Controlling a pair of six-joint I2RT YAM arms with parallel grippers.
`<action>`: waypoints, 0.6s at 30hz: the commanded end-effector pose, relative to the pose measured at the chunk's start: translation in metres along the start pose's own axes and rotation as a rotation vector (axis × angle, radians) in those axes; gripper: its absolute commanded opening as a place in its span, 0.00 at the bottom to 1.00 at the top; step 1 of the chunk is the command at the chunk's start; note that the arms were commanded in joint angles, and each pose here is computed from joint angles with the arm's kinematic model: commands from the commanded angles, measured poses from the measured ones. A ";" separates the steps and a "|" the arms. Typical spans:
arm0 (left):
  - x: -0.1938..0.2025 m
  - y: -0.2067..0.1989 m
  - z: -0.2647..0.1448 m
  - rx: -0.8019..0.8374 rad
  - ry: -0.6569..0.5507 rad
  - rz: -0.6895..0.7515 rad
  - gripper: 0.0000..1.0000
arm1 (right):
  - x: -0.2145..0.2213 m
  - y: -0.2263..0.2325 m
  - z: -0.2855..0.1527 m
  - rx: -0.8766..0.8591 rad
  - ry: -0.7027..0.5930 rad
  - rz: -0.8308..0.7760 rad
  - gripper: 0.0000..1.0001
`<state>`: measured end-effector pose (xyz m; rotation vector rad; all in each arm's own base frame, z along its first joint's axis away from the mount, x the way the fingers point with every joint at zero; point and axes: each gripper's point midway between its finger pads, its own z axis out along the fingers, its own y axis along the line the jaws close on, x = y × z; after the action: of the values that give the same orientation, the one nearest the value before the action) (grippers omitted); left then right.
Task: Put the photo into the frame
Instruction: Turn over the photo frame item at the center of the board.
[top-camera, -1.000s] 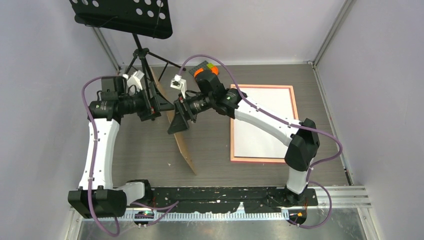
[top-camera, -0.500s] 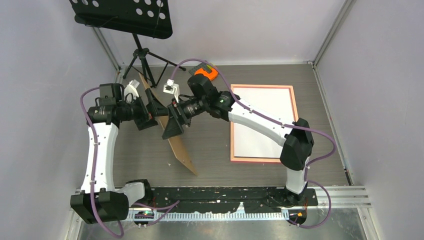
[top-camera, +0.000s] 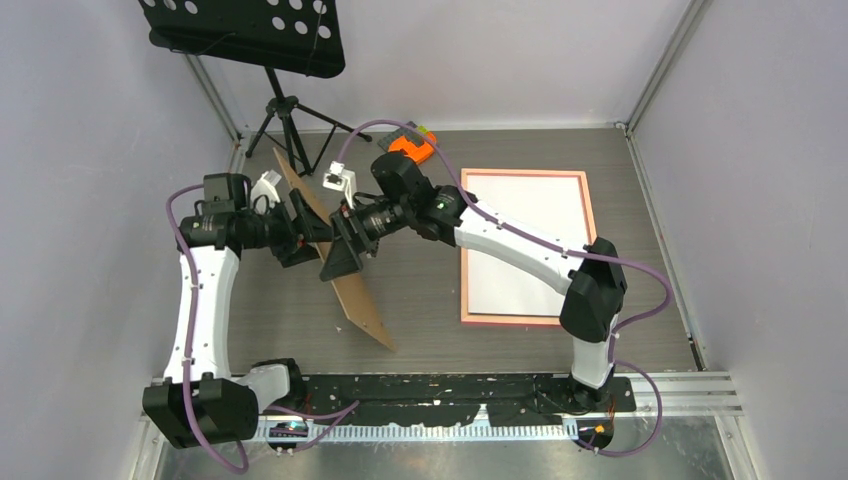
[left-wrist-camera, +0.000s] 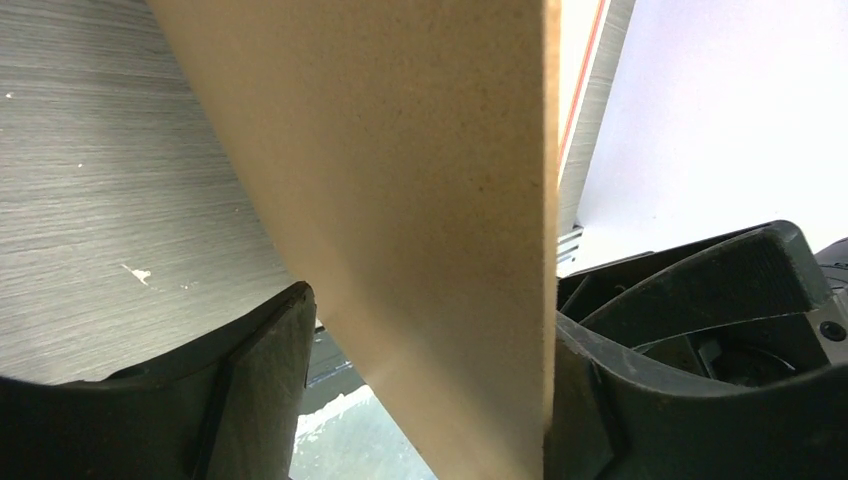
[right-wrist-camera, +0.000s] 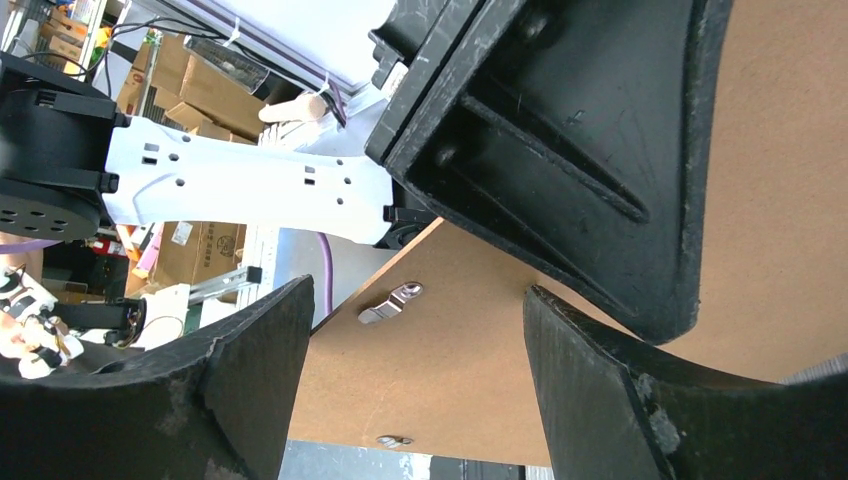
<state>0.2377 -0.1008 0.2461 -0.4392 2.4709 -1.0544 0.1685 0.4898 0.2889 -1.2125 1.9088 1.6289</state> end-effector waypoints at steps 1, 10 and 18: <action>-0.002 -0.006 -0.010 0.002 -0.023 0.017 0.66 | -0.017 0.008 -0.008 0.055 -0.059 -0.041 0.80; 0.000 0.002 -0.018 -0.032 -0.051 0.097 0.52 | -0.027 0.005 -0.023 0.163 -0.102 -0.076 0.81; -0.001 0.012 -0.027 -0.072 -0.061 0.195 0.40 | -0.037 -0.006 -0.041 0.302 -0.132 -0.143 0.81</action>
<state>0.2277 -0.0837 0.2447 -0.3450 2.4809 -0.9274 0.1919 0.4806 0.2865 -1.1005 1.9644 1.3755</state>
